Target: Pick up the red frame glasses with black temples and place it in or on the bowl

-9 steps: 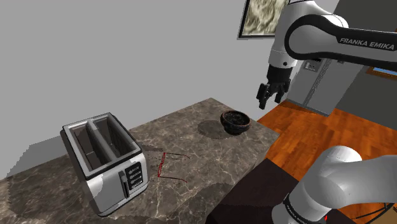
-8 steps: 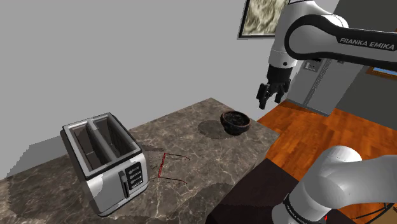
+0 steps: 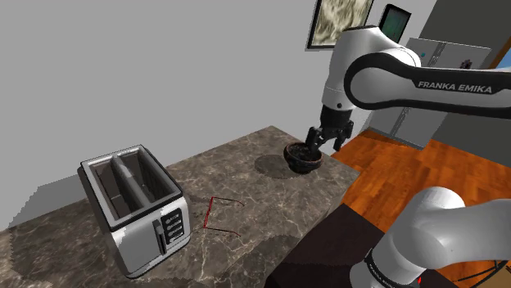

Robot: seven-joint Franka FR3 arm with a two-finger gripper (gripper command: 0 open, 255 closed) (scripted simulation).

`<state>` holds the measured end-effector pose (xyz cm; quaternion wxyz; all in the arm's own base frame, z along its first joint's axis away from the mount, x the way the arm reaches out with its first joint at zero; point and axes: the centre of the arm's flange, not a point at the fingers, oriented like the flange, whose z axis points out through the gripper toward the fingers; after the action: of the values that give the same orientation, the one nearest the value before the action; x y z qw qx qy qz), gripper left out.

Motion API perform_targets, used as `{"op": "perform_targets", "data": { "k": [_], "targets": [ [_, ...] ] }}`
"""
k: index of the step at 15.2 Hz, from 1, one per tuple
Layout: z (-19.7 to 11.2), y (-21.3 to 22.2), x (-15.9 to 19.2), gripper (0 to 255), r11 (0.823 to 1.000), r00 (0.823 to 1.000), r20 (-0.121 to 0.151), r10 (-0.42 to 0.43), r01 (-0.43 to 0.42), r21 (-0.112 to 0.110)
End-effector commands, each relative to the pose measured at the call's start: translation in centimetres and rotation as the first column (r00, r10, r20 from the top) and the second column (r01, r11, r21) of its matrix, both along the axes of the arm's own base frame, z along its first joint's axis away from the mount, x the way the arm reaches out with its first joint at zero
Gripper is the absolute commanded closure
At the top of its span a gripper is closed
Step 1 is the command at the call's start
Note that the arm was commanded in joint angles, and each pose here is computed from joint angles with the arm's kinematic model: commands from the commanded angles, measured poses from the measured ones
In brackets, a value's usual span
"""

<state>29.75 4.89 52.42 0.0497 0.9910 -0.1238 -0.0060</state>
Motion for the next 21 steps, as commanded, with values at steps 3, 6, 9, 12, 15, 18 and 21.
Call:
{"op": "perform_targets", "data": {
  "k": [3, 6, 9, 12, 15, 18, 21],
  "targets": [
    [-2.9, 4.3, 1.0, 0, 0.998, 0.998, 0.031, -0.058, 0.058, -0.003],
    [-5.2, 7.4, 1.9, 0, 0.995, 0.994, 0.054, -0.098, 0.098, -0.006],
    [-7.4, 10.5, 3.0, 0, 0.99, 0.987, 0.076, -0.138, 0.139, -0.007],
    [-9.6, 13.5, 4.3, 0, 0.984, 0.979, 0.098, -0.178, 0.179, -0.007],
    [-11.7, 16.5, 5.7, 0, 0.976, 0.969, 0.121, -0.217, 0.22, -0.007],
    [-13.9, 19.3, 7.3, 0, 0.966, 0.956, 0.143, -0.256, 0.259, -0.005],
    [-16.0, 22.2, 9.1, 0, 0.954, 0.941, 0.165, -0.294, 0.298, -0.003]
  ]
}}
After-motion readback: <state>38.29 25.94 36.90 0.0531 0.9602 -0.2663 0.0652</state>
